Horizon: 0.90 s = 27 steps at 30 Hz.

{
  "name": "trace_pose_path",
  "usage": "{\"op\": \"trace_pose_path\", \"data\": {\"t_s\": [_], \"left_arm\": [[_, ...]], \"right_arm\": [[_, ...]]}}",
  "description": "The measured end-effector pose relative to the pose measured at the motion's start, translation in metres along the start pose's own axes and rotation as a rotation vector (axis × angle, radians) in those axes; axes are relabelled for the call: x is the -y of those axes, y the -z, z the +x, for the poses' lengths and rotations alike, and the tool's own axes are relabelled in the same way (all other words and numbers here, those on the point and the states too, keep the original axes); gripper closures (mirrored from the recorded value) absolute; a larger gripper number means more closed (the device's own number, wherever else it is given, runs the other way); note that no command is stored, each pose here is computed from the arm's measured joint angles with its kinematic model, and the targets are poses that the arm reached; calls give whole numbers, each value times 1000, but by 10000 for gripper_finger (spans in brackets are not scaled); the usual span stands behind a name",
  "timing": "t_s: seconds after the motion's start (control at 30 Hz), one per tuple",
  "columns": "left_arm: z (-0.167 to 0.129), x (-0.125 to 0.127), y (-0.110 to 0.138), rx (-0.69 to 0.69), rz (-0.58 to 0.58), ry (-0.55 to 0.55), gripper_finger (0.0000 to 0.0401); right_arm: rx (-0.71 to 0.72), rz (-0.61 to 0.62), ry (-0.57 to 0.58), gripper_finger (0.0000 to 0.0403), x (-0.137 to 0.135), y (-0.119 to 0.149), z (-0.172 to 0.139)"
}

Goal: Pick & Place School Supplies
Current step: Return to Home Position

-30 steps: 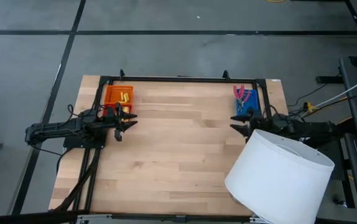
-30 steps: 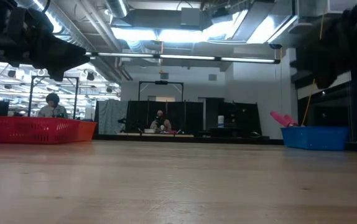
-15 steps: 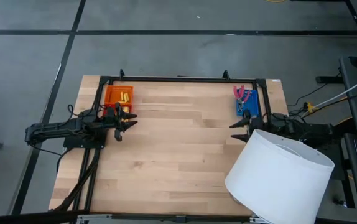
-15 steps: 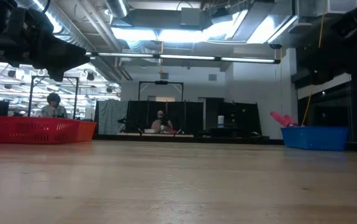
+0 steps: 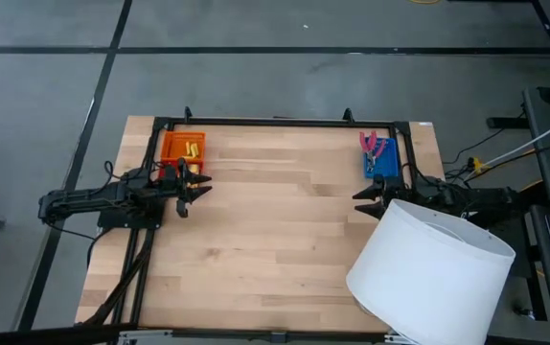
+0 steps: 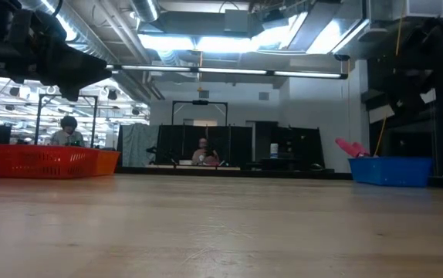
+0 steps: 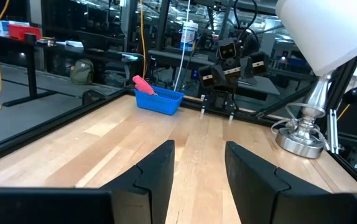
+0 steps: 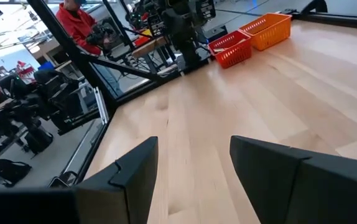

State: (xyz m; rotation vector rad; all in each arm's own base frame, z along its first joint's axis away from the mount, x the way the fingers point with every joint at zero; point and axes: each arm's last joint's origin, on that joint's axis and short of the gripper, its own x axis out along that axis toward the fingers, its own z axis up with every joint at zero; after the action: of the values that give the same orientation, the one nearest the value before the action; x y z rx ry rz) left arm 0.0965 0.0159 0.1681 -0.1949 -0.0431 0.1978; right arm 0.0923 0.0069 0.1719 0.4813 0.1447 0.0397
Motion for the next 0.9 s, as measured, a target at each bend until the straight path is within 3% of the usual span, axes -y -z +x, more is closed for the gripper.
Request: {"op": "trace_pose_path", "data": {"t_s": [0.9], "left_arm": [[0,0,0,0,0,0,262]], "right_arm": [[0,2,0,198,0,0,0]]}}
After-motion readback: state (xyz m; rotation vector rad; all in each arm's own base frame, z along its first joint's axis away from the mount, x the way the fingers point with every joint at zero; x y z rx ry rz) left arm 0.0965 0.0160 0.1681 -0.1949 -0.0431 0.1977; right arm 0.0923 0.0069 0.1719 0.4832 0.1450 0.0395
